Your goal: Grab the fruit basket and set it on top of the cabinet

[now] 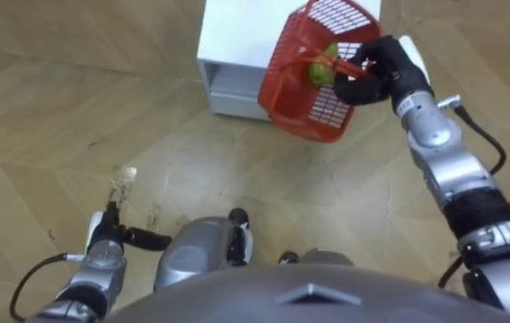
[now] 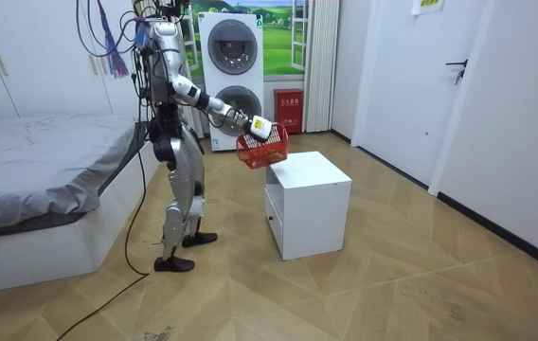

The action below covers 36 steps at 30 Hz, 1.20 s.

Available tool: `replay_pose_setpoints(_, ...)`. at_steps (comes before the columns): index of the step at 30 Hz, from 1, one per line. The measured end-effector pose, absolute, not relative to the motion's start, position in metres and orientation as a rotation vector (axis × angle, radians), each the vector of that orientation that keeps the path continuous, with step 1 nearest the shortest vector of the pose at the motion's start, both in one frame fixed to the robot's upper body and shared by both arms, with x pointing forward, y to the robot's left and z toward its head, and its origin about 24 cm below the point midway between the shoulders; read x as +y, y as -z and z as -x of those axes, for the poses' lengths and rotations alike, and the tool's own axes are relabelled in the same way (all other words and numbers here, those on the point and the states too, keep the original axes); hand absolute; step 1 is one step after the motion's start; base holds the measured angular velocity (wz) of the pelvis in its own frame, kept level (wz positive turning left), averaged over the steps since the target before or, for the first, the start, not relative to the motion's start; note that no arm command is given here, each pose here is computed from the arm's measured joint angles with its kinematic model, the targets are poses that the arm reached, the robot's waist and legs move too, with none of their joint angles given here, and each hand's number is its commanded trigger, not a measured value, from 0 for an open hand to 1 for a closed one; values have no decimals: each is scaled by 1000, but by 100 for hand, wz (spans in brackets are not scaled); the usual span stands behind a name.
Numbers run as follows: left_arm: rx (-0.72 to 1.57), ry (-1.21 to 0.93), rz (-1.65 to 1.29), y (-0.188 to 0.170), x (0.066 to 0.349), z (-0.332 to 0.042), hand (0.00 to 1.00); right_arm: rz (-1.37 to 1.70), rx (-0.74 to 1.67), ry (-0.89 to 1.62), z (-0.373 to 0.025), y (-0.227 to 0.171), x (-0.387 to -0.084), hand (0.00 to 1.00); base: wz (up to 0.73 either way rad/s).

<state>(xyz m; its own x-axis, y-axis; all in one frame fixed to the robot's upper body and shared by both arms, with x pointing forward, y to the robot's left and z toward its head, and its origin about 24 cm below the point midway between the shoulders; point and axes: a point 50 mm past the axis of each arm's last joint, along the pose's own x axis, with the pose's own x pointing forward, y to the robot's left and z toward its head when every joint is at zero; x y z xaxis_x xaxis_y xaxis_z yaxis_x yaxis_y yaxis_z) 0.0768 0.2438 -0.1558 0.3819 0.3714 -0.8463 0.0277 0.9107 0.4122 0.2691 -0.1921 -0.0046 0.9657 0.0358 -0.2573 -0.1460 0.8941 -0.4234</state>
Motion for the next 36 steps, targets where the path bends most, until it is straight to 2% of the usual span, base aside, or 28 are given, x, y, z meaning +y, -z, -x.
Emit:
replay_pose_setpoints(10, 1210, -199, -441, 157, 247, -57, 0, 434, 82, -102, -277, -34, -186, 100, -8)
replay_pose_setpoints(26, 1198, -210, -417, 155, 246, -60, 0, 483, 66, -109, -279, -37, -184, 100, 3)
replay_pose_setpoints(36, 1310, -84, -531, 159, 247, -33, 0, 441, 88, -71, -297, -40, -189, 100, 8)
